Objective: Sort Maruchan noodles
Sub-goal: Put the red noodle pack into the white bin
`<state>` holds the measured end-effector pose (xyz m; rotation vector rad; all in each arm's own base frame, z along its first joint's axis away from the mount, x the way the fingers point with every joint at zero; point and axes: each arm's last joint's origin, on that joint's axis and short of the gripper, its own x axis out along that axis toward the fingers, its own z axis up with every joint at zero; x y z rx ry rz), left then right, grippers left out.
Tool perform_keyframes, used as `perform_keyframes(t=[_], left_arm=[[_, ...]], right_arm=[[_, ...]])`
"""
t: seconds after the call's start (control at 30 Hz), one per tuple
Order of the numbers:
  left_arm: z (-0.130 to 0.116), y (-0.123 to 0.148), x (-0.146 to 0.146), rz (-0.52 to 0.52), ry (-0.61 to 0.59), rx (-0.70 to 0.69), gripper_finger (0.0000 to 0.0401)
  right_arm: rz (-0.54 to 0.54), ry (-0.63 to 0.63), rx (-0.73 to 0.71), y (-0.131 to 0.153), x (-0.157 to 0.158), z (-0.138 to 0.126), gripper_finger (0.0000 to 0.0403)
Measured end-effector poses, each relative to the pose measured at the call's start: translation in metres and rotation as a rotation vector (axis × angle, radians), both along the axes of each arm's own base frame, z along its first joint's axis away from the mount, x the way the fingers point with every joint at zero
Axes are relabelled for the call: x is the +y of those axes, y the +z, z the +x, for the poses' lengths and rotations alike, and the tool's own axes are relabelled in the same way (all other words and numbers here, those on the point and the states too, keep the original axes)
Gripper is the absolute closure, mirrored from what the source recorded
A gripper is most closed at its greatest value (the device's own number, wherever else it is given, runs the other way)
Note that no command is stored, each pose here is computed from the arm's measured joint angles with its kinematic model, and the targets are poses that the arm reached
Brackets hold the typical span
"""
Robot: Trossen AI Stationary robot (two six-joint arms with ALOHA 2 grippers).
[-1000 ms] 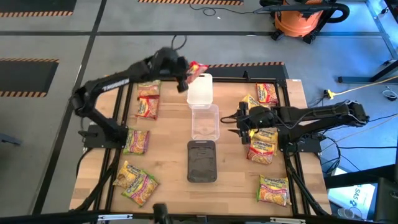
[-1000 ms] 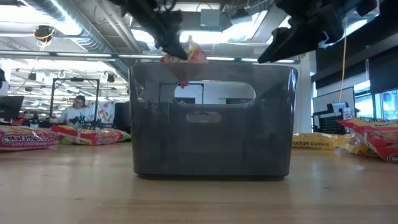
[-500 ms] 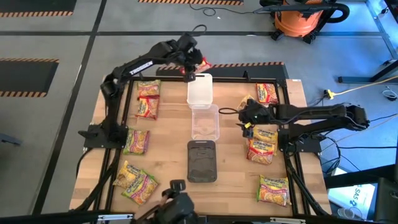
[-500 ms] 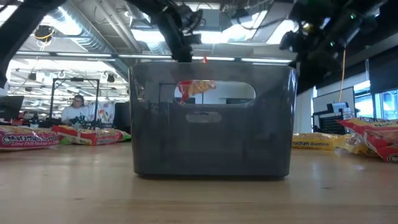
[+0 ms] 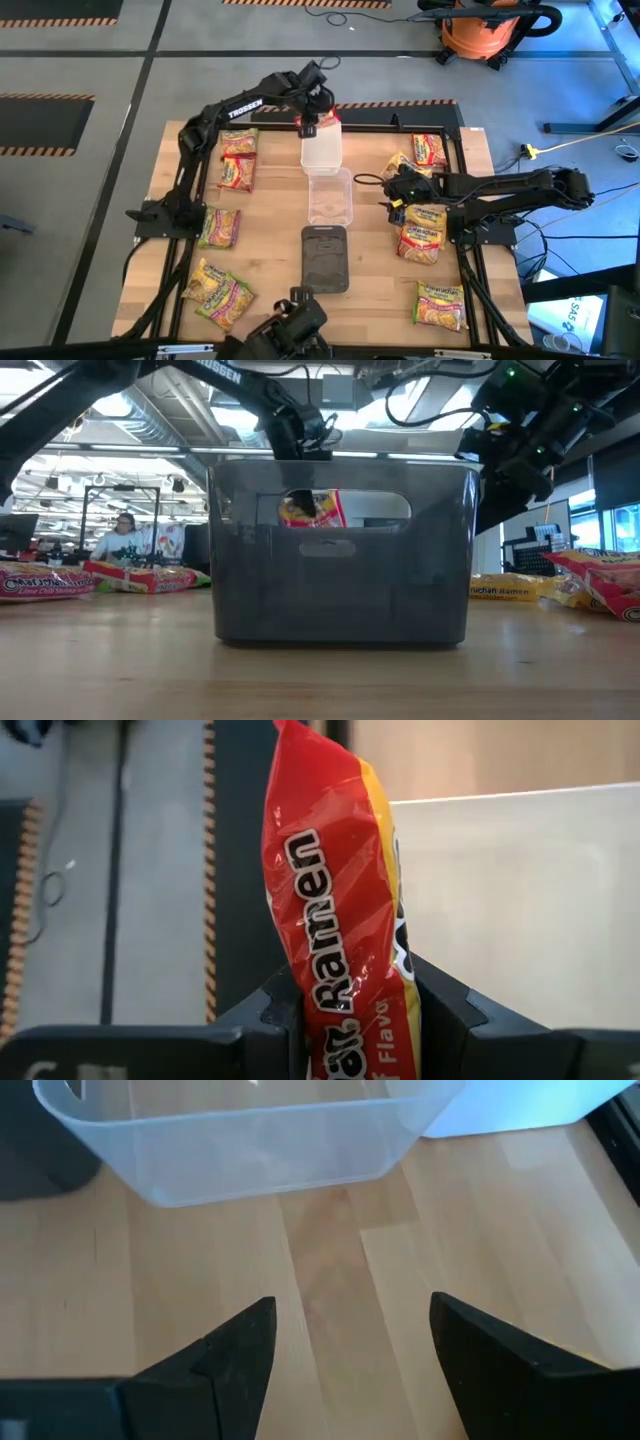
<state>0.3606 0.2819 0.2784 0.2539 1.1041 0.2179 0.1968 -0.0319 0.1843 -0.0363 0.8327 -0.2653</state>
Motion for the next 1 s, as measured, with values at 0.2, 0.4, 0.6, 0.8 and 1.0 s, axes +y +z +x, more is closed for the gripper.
perform_keyframes(t=[0.2, 0.4, 0.6, 0.8, 1.0], left_arm=[[0.002, -0.014, 0.005, -0.022, -0.040, 0.024, 0.0289], [0.006, -0.026, 0.007, -0.028, -0.061, 0.057, 0.0289], [0.009, -0.041, 0.012, -0.037, -0.058, 0.077, 0.0289], [0.014, -0.062, 0.016, -0.061, -0.061, 0.117, 0.0289], [0.015, -0.065, 0.016, -0.068, -0.051, 0.119, 0.0286]], right_arm=[[0.001, -0.002, -0.011, -0.004, 0.000, -0.001, 0.0158], [0.003, -0.006, -0.012, -0.005, 0.000, -0.001, 0.0158], [0.015, -0.018, -0.018, -0.005, 0.000, -0.001, 0.0158], [0.024, -0.011, -0.019, -0.005, 0.000, -0.001, 0.0158], [0.031, -0.008, -0.020, -0.005, 0.001, -0.001, 0.0158]])
